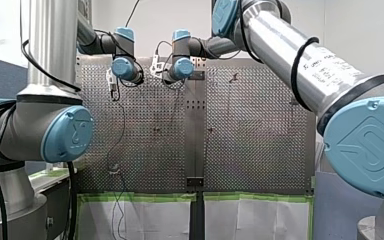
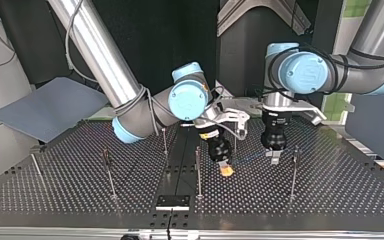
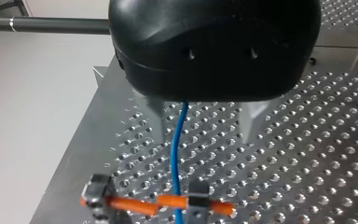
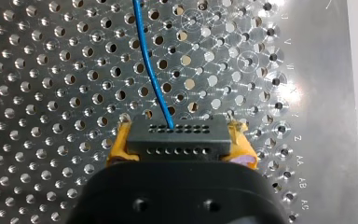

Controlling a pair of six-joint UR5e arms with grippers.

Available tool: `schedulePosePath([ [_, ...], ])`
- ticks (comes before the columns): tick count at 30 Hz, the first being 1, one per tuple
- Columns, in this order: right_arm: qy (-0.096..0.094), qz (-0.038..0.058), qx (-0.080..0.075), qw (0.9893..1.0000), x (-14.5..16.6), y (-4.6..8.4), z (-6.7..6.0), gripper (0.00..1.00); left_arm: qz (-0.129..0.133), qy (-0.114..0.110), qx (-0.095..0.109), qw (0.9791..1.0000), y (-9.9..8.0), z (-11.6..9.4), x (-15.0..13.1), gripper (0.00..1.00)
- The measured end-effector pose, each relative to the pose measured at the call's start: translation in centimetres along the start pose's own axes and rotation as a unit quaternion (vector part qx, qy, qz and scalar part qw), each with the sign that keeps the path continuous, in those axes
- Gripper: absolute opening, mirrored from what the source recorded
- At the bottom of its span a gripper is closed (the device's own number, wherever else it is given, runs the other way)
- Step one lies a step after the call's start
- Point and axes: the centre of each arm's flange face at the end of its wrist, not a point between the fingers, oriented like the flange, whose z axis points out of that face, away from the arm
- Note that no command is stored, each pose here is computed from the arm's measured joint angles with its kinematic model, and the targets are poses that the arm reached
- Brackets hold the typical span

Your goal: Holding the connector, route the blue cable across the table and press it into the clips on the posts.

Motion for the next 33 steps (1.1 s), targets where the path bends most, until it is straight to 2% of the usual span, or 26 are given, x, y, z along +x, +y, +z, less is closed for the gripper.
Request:
schedulePosePath([
  [9,-0.008,-0.0007,-0.001,1.0000,-0.7,0.1,-0.1,0.00,0.014,0.017,-0.028,0.9994,0.2,-0.7,0.8,0.00],
  [20,-0.039,-0.0052,-0.005,0.9992,-3.7,0.3,-0.8,0.00,0.037,0.054,-0.068,0.9956,0.9,-3.3,4.2,0.00],
  [23,-0.051,-0.0070,-0.007,0.9987,-4.8,0.6,-1.1,0.00,0.041,0.058,-0.070,0.9950,0.9,-3.9,5.2,0.00],
  [29,-0.065,-0.0097,-0.014,0.9977,-5.7,1.4,-1.8,0.00,0.039,0.060,-0.066,0.9953,0.7,-5.0,7.0,0.00],
  [33,-0.079,-0.0145,-0.016,0.9966,-6.8,1.7,-2.4,0.00,0.038,0.067,-0.061,0.9951,0.5,-6.0,8.4,0.00],
])
